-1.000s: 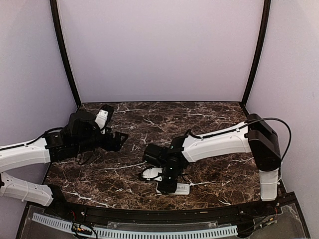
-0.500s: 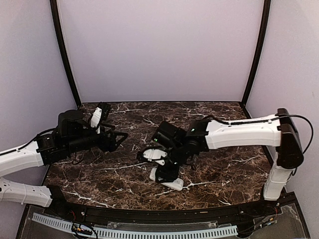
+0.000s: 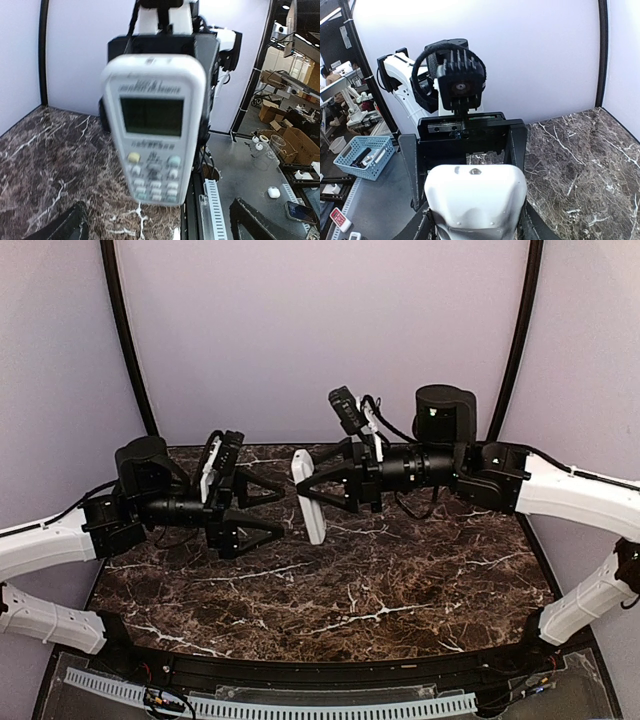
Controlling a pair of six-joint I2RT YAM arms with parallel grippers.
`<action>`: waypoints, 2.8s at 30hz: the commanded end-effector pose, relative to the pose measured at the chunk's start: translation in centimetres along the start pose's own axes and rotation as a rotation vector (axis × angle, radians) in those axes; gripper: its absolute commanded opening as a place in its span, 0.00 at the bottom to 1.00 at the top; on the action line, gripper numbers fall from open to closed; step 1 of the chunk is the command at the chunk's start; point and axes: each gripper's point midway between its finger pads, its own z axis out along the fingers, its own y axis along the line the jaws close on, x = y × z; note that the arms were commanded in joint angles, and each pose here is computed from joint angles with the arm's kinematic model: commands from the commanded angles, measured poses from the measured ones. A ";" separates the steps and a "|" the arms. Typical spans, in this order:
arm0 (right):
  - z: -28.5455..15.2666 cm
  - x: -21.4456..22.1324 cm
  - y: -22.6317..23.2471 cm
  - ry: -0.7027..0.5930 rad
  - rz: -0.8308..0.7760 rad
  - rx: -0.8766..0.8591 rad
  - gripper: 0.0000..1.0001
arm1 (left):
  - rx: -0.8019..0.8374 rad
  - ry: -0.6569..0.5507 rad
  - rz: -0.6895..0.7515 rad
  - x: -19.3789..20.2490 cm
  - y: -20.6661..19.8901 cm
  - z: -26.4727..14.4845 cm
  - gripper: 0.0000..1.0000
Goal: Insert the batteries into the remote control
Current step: Pass from the right arm to the left, then place the remote control at the center of the board, then reset both arms
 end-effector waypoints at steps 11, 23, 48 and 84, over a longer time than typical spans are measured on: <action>0.5 -2.6 1.0 -0.179 0.016 -0.096 0.25 | 0.065 -0.107 0.026 -5.0 0.1 3.1 0.87; 0.7 -1.6 0.0 -0.153 0.052 -0.048 0.27 | 0.103 -0.097 -0.004 -5.2 -0.5 3.1 0.17; -9.1 12.7 -12.7 0.261 0.412 0.928 0.99 | -1.137 0.745 -0.914 21.6 18.7 2.7 0.00; -16.6 14.7 -16.5 0.225 0.402 1.088 0.99 | -1.238 0.450 -0.784 12.3 22.2 -1.7 0.99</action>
